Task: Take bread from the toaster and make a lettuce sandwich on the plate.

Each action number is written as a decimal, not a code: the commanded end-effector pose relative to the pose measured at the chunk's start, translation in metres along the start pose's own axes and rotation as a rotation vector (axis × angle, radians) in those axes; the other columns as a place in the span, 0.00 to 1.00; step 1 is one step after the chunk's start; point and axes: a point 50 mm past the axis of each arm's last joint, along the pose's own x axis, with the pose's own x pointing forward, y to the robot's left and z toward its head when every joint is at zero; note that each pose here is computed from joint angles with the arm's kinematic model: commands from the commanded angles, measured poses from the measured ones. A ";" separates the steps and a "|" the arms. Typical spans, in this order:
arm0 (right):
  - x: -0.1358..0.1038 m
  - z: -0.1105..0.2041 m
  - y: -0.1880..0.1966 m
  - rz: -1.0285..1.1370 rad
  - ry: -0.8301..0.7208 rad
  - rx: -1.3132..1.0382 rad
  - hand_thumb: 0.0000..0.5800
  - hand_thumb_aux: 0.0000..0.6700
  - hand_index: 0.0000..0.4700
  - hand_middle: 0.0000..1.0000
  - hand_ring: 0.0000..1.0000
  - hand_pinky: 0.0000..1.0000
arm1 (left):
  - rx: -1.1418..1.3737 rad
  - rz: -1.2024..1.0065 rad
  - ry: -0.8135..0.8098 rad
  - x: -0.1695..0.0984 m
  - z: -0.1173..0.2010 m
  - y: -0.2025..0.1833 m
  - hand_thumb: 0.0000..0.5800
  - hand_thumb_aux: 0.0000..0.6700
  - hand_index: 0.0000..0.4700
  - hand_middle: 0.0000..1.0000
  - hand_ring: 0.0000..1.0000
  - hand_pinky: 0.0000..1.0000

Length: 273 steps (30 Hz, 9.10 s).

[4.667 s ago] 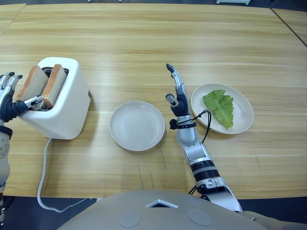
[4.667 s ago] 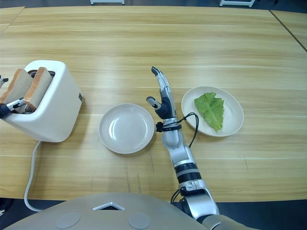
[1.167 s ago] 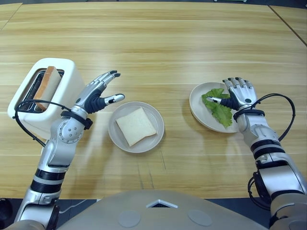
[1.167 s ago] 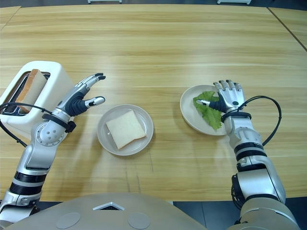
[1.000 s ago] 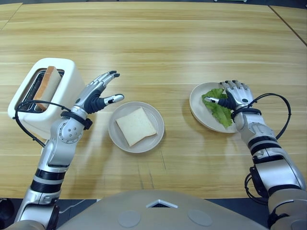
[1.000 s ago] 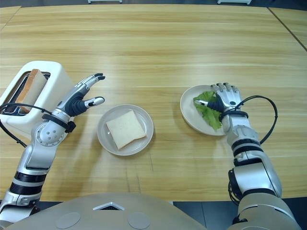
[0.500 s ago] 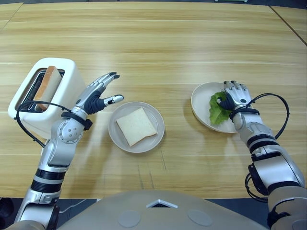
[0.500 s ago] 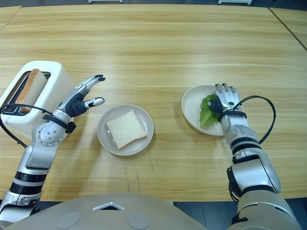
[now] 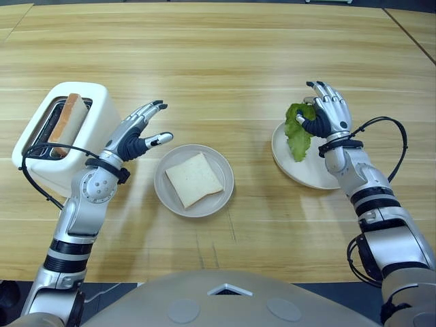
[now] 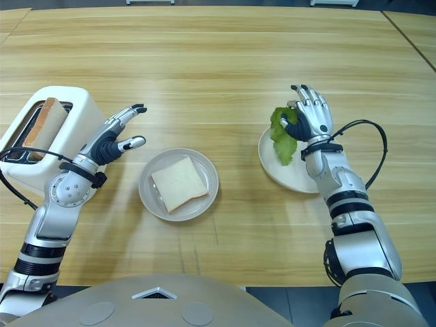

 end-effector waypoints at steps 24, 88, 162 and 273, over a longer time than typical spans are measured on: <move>-0.056 0.175 -0.021 0.758 -0.735 0.498 1.00 1.00 1.00 0.00 0.00 0.00 | -0.008 0.327 0.002 -0.029 0.000 0.080 0.00 0.00 0.00 0.00 0.00 0.00; -0.001 0.181 0.019 0.427 -0.548 0.315 0.00 0.00 0.00 0.00 0.00 0.00 | 0.611 0.102 0.508 -0.074 -0.041 0.107 0.00 0.00 0.00 0.00 0.00 0.00; 0.010 0.092 -0.026 0.058 -0.195 0.371 0.00 0.00 0.00 0.00 0.00 0.00 | 0.194 -0.630 -0.116 -0.015 0.033 0.007 1.00 1.00 1.00 0.00 0.00 0.00; -0.028 0.144 -0.049 -0.557 -0.315 1.037 0.00 0.00 0.00 0.00 0.00 0.00 | -0.506 0.615 -0.514 -0.031 0.048 0.044 0.00 0.00 0.00 0.00 0.00 0.00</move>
